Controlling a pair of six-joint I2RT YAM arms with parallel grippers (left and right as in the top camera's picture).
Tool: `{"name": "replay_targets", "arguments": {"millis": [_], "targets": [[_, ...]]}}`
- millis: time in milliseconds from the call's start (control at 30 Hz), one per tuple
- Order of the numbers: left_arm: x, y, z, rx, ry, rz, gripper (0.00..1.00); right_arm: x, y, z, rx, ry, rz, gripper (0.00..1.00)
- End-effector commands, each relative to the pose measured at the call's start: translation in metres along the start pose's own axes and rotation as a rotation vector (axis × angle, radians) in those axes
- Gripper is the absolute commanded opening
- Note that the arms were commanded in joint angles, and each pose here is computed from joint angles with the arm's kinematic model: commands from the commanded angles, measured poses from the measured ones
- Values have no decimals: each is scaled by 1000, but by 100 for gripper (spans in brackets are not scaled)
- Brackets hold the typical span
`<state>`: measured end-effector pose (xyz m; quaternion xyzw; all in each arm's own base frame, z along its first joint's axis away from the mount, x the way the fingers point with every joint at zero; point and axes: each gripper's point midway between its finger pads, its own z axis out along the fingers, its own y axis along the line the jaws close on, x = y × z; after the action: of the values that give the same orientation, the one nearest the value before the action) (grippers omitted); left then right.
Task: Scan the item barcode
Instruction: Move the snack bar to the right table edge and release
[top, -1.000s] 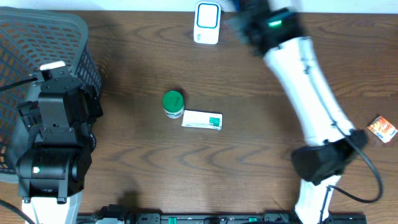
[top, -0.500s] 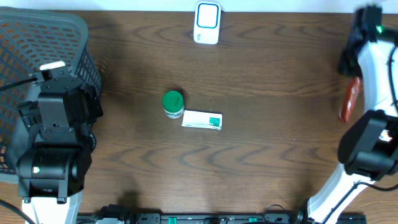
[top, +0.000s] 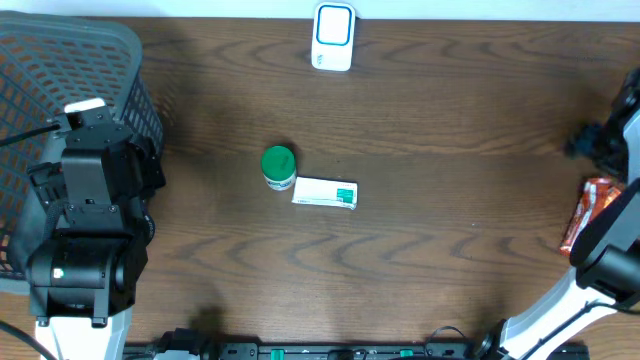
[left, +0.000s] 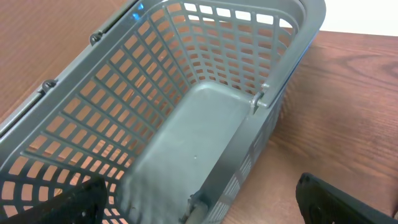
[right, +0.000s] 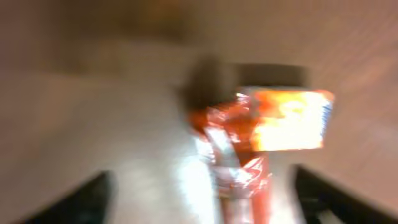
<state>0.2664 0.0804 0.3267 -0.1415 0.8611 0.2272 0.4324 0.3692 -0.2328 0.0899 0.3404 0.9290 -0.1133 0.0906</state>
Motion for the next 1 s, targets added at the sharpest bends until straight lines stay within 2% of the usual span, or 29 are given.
{"name": "replay_targets", "arguments": {"millis": [0, 133, 267, 433, 533, 667, 833, 900, 967], "targets": [[2, 3, 1, -13, 2, -7, 96, -17, 70, -87, -419, -129, -52, 99], [2, 3, 1, -13, 2, -7, 96, 2, 125, -144, -682, -176, -240, 99], [2, 3, 1, -13, 2, -7, 96, 50, 188, -184, -814, -244, -653, 99], [2, 3, 1, -13, 2, -7, 96, 145, 236, -189, -852, -138, -1093, 99], [2, 3, 1, -13, 2, -7, 96, 196, 255, -192, -918, -39, -1189, 99], [2, 3, 1, -13, 2, -7, 96, 251, 269, -185, -939, -19, -1459, 99], [2, 3, 1, -13, 2, -7, 96, 285, 280, -160, -855, -2, -1553, 99], [2, 3, 1, -13, 2, -7, 96, 296, 290, -158, -861, 45, -1430, 99], [2, 3, 1, -13, 2, -7, 96, 299, 297, -161, -862, 120, -1227, 99]]}}
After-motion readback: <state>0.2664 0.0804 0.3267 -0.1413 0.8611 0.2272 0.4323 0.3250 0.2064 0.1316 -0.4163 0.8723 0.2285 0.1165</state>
